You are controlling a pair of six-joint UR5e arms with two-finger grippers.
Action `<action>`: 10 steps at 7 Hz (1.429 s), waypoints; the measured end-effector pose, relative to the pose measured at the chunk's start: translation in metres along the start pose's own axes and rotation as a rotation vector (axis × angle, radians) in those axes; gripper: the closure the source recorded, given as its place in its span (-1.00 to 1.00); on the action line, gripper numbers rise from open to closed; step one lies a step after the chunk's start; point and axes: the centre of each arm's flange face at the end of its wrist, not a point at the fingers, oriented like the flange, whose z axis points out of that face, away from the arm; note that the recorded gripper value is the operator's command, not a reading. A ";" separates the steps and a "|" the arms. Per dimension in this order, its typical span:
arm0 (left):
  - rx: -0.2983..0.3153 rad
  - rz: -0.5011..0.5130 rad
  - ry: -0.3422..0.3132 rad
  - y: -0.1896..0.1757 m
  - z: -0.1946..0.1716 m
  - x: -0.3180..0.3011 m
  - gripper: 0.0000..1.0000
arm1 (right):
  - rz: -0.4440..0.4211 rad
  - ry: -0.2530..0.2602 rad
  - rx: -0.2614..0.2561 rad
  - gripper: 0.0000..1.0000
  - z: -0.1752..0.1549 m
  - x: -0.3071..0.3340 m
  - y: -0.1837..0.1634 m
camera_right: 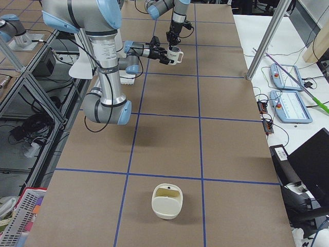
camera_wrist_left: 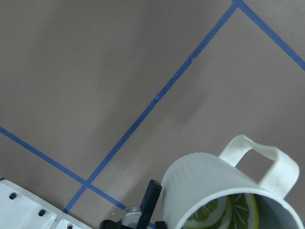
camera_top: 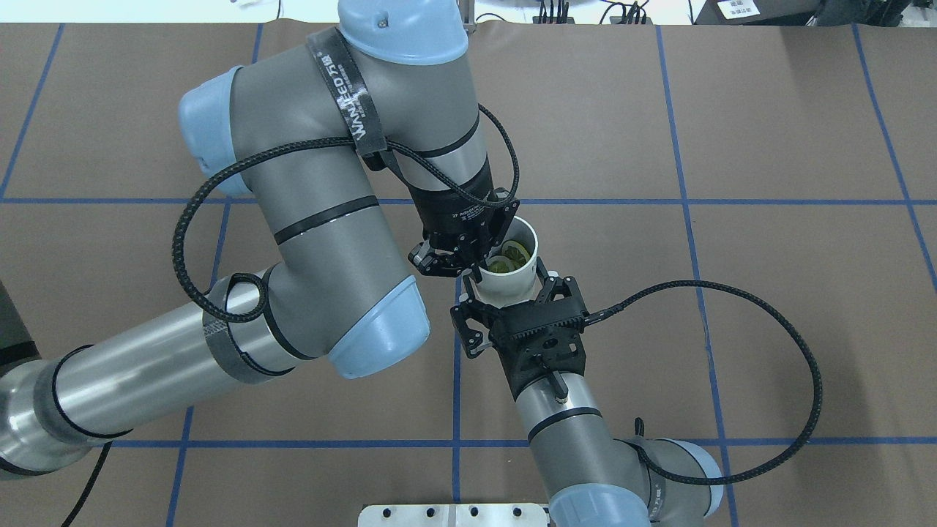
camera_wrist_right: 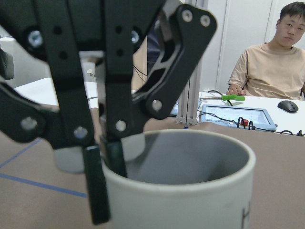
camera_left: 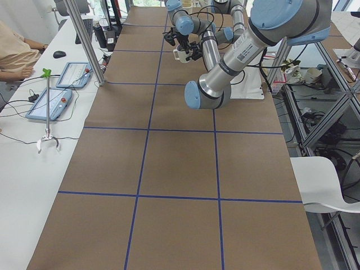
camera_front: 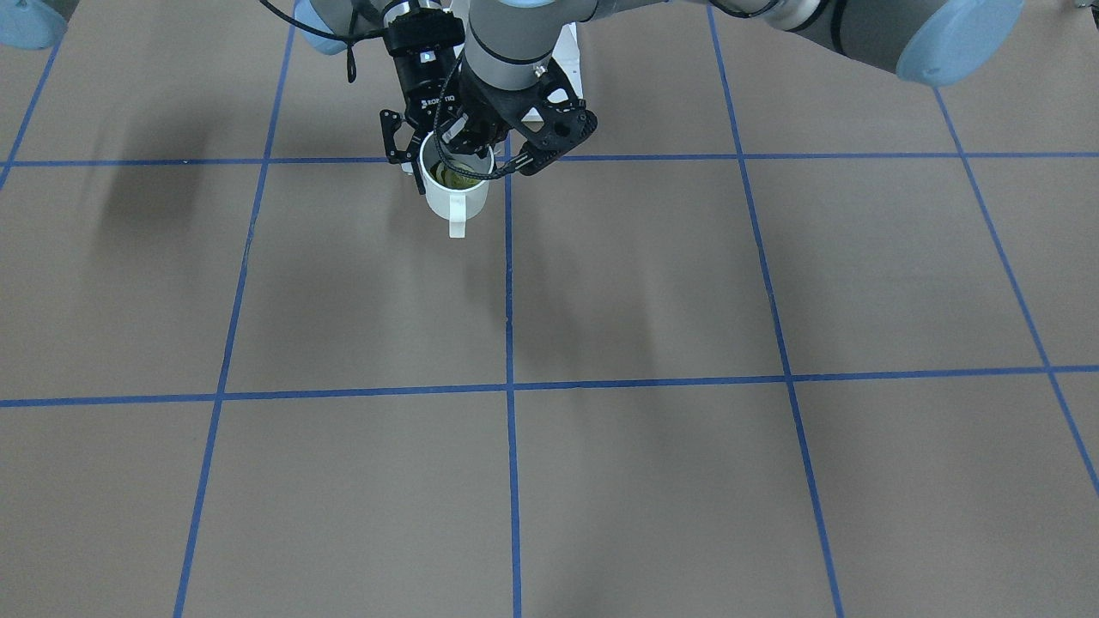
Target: Left arm hands cup to right arm to dump lemon
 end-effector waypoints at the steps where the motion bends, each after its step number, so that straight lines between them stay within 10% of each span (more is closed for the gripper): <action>1: -0.001 0.002 0.003 0.001 -0.001 -0.001 1.00 | -0.001 0.001 0.000 -0.16 0.000 0.000 0.000; 2: -0.001 0.006 0.007 0.002 -0.003 -0.003 1.00 | 0.000 0.001 0.001 0.26 0.000 0.000 0.000; 3: -0.003 0.010 0.010 0.004 -0.004 -0.004 0.54 | -0.002 0.001 0.001 0.53 0.000 0.000 0.000; 4: -0.007 0.015 0.011 0.006 -0.004 -0.005 -0.98 | -0.009 0.002 -0.001 0.54 0.001 0.001 0.001; 10: 0.014 0.051 0.125 0.010 -0.072 -0.019 -1.00 | -0.015 0.007 0.001 0.74 0.003 0.004 0.000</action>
